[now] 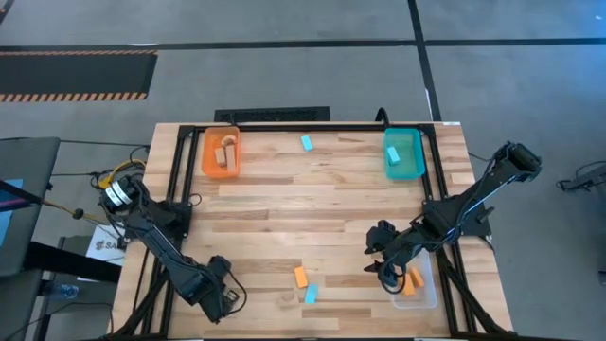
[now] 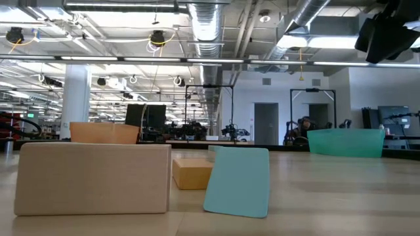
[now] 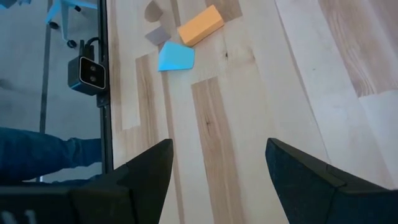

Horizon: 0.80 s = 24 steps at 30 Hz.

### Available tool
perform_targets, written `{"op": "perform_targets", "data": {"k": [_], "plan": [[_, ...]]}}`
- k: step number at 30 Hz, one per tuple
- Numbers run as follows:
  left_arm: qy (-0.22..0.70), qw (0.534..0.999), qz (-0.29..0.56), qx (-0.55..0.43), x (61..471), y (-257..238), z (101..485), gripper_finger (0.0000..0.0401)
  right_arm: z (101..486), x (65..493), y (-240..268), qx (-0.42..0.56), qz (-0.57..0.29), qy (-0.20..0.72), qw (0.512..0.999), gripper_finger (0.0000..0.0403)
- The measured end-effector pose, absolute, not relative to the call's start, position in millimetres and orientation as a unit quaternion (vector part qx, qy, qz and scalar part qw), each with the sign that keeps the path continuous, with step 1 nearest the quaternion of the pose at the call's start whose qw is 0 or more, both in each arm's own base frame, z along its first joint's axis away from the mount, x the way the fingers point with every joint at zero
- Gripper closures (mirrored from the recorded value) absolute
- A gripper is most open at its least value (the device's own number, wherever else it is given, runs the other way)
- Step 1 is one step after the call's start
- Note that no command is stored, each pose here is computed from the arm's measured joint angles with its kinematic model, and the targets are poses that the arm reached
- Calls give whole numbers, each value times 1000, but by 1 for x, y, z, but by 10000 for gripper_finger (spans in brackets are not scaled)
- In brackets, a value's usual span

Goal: Sort & place blocks by color
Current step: Put the blue block into the blue bin

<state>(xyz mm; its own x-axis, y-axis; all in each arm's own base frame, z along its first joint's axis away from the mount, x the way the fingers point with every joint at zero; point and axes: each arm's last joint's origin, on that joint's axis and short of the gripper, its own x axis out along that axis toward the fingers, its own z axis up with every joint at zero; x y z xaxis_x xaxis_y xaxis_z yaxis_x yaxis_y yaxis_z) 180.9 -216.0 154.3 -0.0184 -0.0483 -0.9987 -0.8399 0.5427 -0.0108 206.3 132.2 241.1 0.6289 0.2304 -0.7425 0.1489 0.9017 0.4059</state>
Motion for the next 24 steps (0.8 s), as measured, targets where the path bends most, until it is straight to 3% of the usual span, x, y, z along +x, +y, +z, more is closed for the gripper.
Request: {"op": "perform_targets", "data": {"k": [4,8,10,13,19,24], "plan": [[464,717,315,-413,194,-211,194,372,241,207,132,215,27,428,877,122],[132,825,287,-469,202,-200,244,358,249,215,133,213,59,380,898,122],[-16,846,291,-446,202,-193,264,363,258,224,133,219,81,331,914,122],[-137,847,323,-400,207,-184,277,373,278,238,130,236,114,221,939,122],[-152,820,365,-414,232,-162,275,373,304,266,102,294,98,55,949,122],[-18,842,342,-416,254,-148,275,373,298,283,72,340,68,49,937,122]]}}
